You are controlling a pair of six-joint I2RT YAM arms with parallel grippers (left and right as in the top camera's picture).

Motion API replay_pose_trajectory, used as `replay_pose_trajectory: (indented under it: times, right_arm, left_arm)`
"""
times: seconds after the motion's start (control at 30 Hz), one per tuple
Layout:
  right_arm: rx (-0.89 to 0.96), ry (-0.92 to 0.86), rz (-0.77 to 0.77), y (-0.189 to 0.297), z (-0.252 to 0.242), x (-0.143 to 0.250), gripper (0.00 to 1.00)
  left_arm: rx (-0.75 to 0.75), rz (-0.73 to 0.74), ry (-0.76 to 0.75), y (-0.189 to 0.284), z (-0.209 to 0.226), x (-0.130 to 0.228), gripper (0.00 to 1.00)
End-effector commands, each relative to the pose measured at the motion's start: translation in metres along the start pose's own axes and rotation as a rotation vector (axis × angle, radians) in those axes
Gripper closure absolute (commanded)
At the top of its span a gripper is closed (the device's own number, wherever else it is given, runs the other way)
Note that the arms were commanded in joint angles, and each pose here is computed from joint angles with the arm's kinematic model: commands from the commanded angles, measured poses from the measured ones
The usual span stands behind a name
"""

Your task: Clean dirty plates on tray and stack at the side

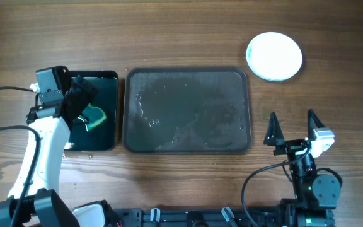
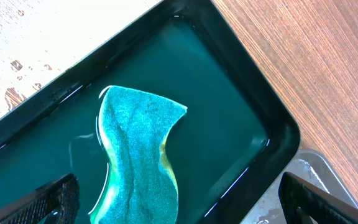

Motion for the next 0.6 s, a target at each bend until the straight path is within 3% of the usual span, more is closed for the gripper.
replay_pose_trajectory:
  times: [0.0,0.17,0.57]
  right_arm:
    - [-0.022,0.031,-0.003,0.000,-0.001,0.005,0.00]
    - [0.026,0.108,0.102,0.001,-0.009,0.021,0.00]
    - [0.040,0.102,0.103,0.001,-0.010,0.021,0.00]
  left_arm:
    - [0.007,-0.010,0.004,0.002,0.000,-0.004,0.00]
    - [0.007,-0.010,0.004,0.002,0.000,-0.004,0.00]
    - [0.007,-0.010,0.004,0.002,0.000,-0.004,0.00]
Point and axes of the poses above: each gripper's point midway between its finger pads, its own y axis back along the fingers, its own z axis along the line the jaws close on, x = y × z, the point moved 9 cm from there along y, back along the fingers, and after that the axes turned 14 degrees about -y, right-handed, at the moved point
